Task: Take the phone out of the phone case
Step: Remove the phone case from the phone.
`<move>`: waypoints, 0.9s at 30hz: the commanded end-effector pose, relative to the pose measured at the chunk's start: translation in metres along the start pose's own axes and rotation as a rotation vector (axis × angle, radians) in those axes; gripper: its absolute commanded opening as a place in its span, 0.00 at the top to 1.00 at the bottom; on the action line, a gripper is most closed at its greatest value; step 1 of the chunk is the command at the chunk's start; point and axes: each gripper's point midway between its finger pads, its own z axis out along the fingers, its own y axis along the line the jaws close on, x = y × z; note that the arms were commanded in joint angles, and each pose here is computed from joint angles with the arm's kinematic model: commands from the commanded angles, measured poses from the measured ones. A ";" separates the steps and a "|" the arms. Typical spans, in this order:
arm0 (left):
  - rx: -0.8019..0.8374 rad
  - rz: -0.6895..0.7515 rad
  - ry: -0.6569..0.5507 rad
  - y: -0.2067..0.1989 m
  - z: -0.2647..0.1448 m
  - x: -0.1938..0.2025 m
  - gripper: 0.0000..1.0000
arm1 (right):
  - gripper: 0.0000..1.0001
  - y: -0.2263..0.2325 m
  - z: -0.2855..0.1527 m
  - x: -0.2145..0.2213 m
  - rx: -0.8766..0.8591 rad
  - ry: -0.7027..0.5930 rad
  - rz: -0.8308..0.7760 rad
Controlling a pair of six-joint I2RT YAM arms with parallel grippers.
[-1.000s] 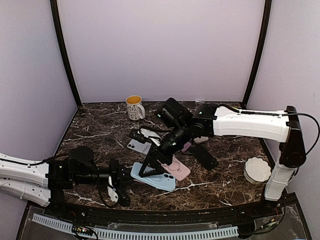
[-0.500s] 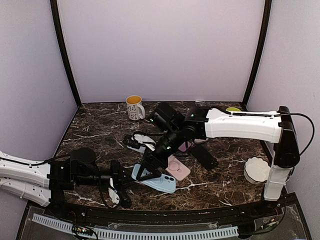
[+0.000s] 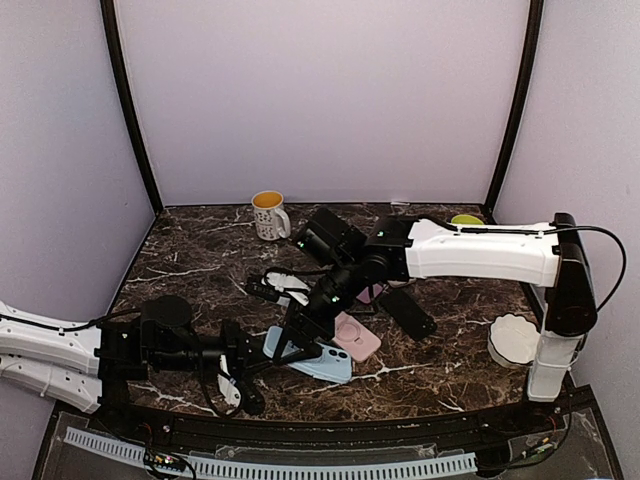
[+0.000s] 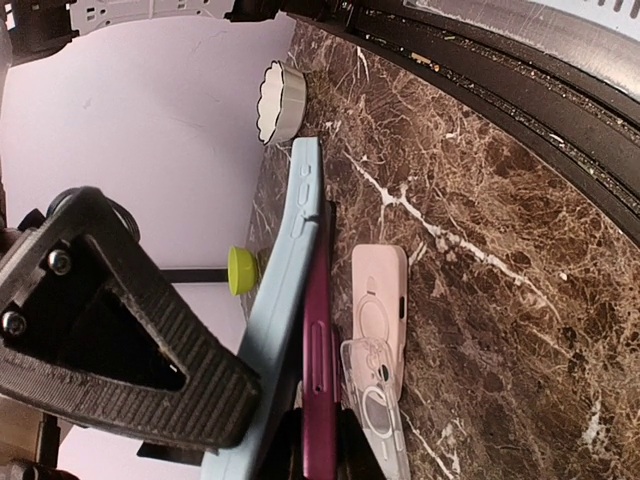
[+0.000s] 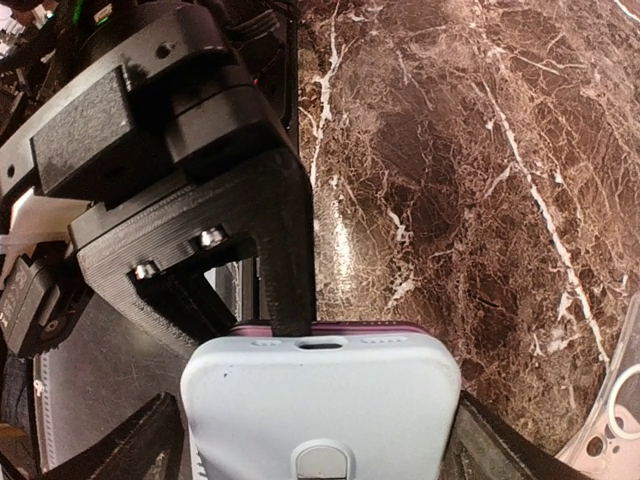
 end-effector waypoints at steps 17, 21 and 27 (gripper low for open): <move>-0.090 -0.012 -0.003 0.024 -0.002 -0.002 1.00 | 0.38 0.007 -0.013 -0.012 0.042 -0.035 -0.023; -0.084 -0.017 0.010 0.022 -0.002 0.000 1.00 | 0.36 -0.001 -0.018 -0.006 0.102 -0.029 -0.005; -0.054 -0.026 0.060 0.015 0.001 0.010 1.00 | 0.37 -0.032 -0.035 0.006 0.241 -0.048 0.100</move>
